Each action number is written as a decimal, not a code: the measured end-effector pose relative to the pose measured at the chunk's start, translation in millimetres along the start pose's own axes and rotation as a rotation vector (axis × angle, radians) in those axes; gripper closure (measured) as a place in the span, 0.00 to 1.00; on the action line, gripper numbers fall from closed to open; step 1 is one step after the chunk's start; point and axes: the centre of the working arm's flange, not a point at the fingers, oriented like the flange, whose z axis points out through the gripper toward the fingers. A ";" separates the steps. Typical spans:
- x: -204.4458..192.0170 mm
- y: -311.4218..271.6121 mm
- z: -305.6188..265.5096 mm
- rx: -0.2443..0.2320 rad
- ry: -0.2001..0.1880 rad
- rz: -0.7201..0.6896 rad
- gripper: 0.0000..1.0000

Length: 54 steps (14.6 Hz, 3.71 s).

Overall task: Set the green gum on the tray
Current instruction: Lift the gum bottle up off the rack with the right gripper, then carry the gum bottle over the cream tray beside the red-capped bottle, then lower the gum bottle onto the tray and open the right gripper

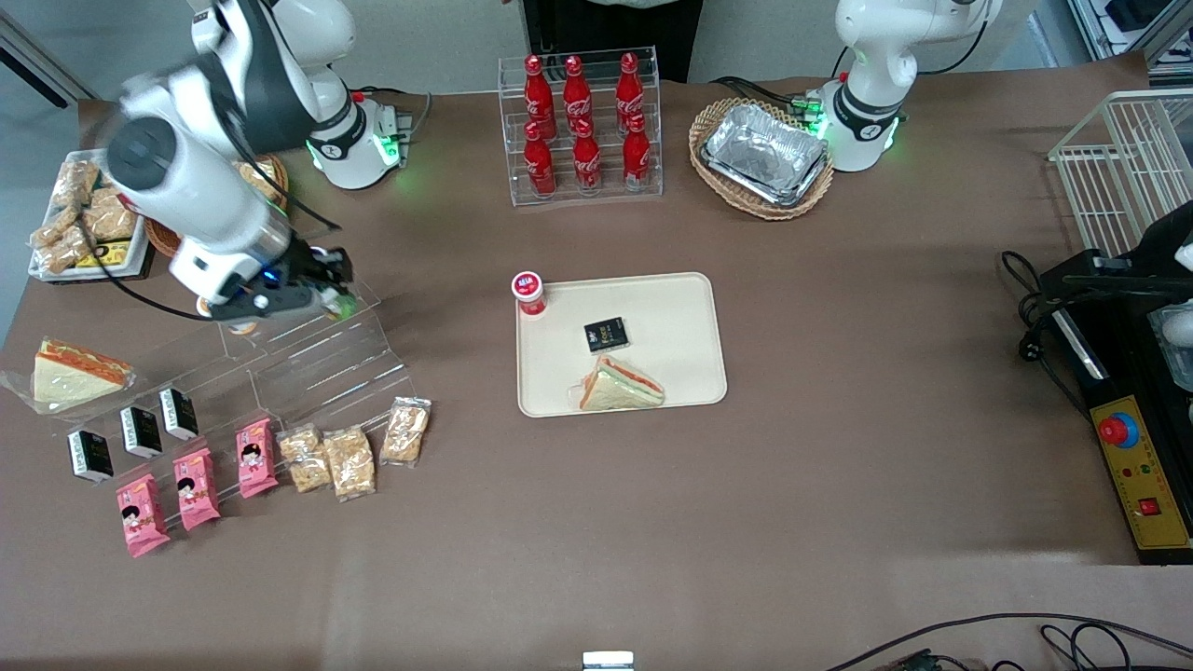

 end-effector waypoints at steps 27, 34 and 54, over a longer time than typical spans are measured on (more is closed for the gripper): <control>56.9 -339.5 133.3 0.010 0.022 0.165 0.41; 62.9 -317.1 183.3 0.021 0.070 0.182 0.41; 14.7 -323.2 250.5 -0.018 0.015 0.169 0.39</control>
